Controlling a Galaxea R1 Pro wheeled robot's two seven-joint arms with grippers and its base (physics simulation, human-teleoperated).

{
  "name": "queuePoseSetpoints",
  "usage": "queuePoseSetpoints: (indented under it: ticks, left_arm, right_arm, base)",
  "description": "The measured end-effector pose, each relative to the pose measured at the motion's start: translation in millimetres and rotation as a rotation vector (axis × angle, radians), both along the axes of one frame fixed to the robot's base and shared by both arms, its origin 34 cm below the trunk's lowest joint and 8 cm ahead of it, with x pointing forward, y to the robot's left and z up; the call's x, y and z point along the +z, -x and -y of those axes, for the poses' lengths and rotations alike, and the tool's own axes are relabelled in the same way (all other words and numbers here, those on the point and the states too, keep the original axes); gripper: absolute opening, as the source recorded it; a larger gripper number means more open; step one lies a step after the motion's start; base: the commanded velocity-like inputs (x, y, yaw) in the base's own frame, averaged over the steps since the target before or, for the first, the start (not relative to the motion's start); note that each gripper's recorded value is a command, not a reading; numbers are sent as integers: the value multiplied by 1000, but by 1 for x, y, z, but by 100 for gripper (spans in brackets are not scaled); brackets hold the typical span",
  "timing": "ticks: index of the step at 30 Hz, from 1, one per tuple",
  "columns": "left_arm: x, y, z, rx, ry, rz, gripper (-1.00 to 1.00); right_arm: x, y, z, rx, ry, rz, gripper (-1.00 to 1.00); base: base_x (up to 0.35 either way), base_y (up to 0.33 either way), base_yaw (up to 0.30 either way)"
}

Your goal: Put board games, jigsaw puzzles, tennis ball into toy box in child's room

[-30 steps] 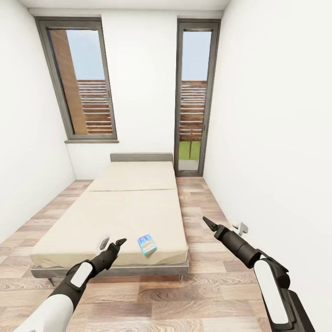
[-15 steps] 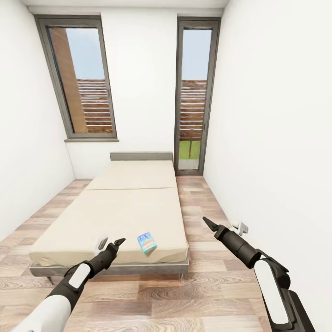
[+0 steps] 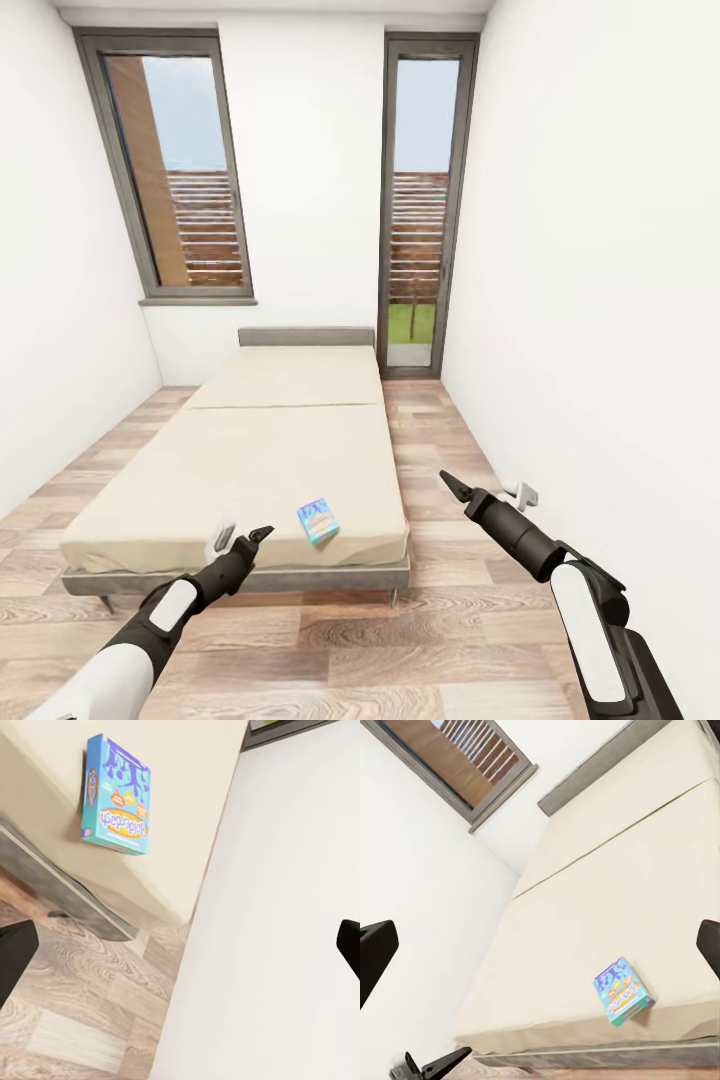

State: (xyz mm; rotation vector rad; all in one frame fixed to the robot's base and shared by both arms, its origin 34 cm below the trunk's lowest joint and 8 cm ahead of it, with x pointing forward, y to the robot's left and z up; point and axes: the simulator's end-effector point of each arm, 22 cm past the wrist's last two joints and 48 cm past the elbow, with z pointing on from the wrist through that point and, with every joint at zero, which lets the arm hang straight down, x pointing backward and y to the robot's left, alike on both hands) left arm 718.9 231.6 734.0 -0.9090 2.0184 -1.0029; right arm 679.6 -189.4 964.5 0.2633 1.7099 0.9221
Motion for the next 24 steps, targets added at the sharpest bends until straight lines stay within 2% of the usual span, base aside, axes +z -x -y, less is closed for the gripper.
queuePoseSetpoints:
  ticks: [24]
  left_arm:
    - [-41,2,4,-4,4,1,100]
  right_arm:
    - [-50,1,1,0,-1,-19,100]
  base:
    - [0,0,0]
